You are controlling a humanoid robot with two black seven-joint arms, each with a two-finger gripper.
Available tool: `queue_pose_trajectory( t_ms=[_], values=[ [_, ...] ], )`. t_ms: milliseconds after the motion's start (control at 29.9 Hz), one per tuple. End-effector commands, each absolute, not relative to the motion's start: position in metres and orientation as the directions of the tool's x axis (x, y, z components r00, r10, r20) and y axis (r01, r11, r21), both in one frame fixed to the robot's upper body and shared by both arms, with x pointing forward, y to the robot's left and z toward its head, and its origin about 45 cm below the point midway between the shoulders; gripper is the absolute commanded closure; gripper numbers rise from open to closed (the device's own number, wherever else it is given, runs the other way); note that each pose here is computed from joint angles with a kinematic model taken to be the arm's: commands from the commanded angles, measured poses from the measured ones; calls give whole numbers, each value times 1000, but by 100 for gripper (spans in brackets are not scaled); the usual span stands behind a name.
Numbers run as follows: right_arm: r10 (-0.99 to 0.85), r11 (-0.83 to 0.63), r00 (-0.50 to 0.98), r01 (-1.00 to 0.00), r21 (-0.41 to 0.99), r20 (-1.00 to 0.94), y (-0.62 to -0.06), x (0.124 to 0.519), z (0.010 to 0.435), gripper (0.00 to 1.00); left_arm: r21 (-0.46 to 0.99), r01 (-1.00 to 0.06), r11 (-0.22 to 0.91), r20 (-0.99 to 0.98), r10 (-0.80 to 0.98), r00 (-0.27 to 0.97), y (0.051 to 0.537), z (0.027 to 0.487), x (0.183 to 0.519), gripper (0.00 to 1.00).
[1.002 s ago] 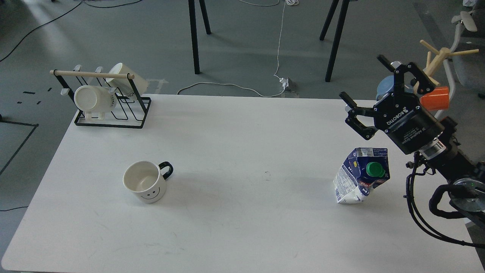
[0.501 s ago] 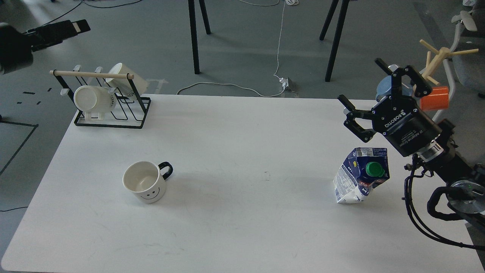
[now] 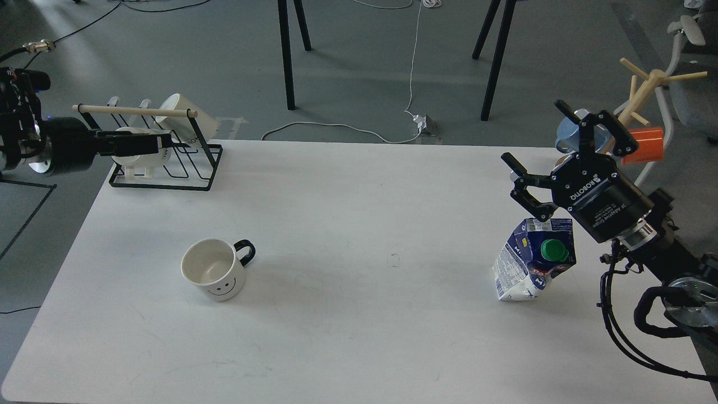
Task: Place cup and milk with both arms
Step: 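Grasp the white mug rim with the left gripper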
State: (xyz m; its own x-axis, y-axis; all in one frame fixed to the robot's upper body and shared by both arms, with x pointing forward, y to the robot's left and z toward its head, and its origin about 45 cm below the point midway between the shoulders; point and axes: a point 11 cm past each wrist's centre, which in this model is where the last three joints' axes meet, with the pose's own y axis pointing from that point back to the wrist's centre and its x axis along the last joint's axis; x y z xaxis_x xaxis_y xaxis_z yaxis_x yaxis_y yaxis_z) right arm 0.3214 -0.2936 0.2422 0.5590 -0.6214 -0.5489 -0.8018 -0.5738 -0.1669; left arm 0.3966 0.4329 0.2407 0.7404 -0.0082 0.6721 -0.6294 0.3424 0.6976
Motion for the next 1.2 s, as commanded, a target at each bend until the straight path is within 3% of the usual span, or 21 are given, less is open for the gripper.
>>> queue_pose_trajectory(
  t_ms=[0, 267, 902, 1169],
  values=[
    [-619, -575, 560, -801, -169, -551, -293, 321, 242, 1, 740, -591, 322, 634, -40, 772, 437, 227, 388, 0],
    [-621, -574, 558, -802, -165, -551, -293, 321, 241, 1, 811, -498, 307, 547, -100, 831, 435, 197, 367, 0],
    [-619, -573, 551, -804, -157, -559, -293, 318, 237, 1, 853, -341, 394, 420, -131, 898, 402, 138, 319, 1],
    [-609, -577, 554, -801, -162, -568, -289, 317, 236, 1, 850, -334, 407, 415, -128, 901, 396, 133, 319, 2]
  ],
)
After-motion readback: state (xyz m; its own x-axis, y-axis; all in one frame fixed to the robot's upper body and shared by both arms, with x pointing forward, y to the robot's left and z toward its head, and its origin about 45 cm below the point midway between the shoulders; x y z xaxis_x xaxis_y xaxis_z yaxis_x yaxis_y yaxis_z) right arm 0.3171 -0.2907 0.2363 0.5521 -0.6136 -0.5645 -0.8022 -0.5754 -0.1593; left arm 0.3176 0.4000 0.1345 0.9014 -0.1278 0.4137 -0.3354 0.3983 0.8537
